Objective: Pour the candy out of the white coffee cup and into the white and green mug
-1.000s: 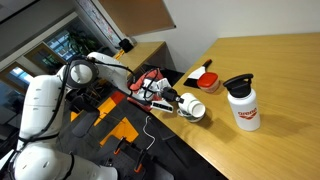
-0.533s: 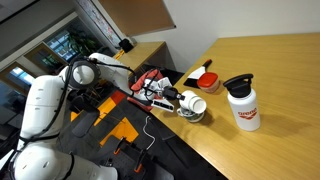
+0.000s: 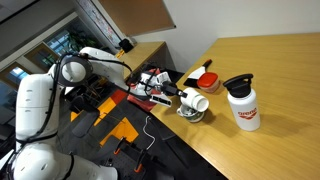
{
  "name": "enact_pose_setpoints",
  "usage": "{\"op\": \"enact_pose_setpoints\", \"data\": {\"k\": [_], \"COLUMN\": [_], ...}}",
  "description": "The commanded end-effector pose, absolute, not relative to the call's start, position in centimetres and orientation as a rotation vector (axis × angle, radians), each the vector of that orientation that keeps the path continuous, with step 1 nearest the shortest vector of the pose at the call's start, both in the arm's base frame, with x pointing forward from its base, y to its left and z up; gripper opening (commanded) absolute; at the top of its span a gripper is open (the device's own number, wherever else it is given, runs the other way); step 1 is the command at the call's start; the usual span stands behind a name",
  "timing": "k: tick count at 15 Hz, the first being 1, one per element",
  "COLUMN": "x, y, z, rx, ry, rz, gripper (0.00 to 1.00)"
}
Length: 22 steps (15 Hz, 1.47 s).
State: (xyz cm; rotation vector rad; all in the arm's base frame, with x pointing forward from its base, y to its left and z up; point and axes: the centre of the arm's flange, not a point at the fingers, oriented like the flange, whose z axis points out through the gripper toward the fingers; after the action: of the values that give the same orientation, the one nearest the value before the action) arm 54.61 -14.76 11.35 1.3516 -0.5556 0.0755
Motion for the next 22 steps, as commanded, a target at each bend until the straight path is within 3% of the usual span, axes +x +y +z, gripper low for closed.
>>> {"op": "enact_pose_setpoints", "data": {"k": [1,13,22], "x": [51.9,46.5,50.0], "y": [-14.2,-7.3,-3.4], "z": [18.2,29.6,30.2], "rx": [1.485,2.048,2.559], "ry": [-0.596,-0.478,-0.367], "rz": [0.085,0.317,0.539], "gripper": [0.01,0.01,0.01]}}
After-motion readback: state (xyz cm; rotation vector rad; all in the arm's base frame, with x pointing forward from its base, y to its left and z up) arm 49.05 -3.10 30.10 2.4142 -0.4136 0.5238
